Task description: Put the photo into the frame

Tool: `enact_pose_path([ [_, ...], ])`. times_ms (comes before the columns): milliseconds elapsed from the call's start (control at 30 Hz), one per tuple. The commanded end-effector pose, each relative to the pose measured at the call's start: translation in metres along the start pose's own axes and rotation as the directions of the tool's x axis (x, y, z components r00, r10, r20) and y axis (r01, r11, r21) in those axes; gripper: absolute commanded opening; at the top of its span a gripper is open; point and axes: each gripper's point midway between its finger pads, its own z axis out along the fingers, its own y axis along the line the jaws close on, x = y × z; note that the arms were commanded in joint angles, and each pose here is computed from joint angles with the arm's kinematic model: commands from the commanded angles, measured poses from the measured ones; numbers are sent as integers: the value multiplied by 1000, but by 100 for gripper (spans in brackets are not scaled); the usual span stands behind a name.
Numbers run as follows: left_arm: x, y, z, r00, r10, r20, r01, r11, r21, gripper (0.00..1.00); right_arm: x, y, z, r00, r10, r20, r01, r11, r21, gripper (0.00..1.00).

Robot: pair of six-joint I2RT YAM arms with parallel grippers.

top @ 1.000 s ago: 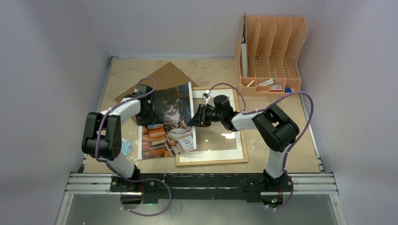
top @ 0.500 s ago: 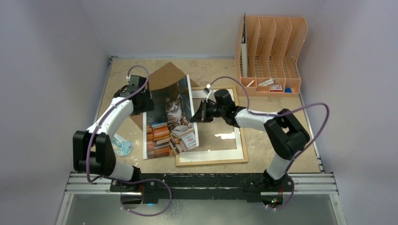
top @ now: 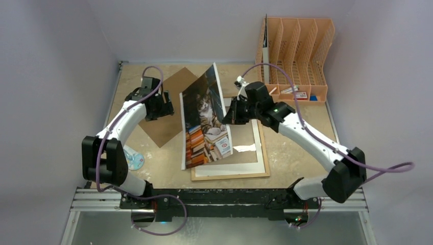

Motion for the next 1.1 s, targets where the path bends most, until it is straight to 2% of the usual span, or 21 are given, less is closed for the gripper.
enact_pose_path([
  [0,11,-18,9,999,-29,-39,33,994,103,74,-11,-21,-57,998,-37,46,24,970,243,0],
  [200,29,-37,26,994,-34,-102,50,985,165,74,-38,-38,-112,987,-92,133,20,883,469,0],
  [500,34,-48,27,992,-37,-122,60,979,194,74,-70,-30,-154,961,-217,169,87,822,562,0],
  [700,32,-49,21,992,-49,-112,70,978,197,75,-80,-39,-177,944,-300,133,145,745,651,0],
  [1000,35,-50,16,989,-62,-136,88,977,194,75,-85,-38,-187,910,-411,60,272,700,660,0],
  [1067,33,-54,13,988,-73,-139,101,972,210,75,-84,-41,-175,922,-385,37,267,704,658,0],
])
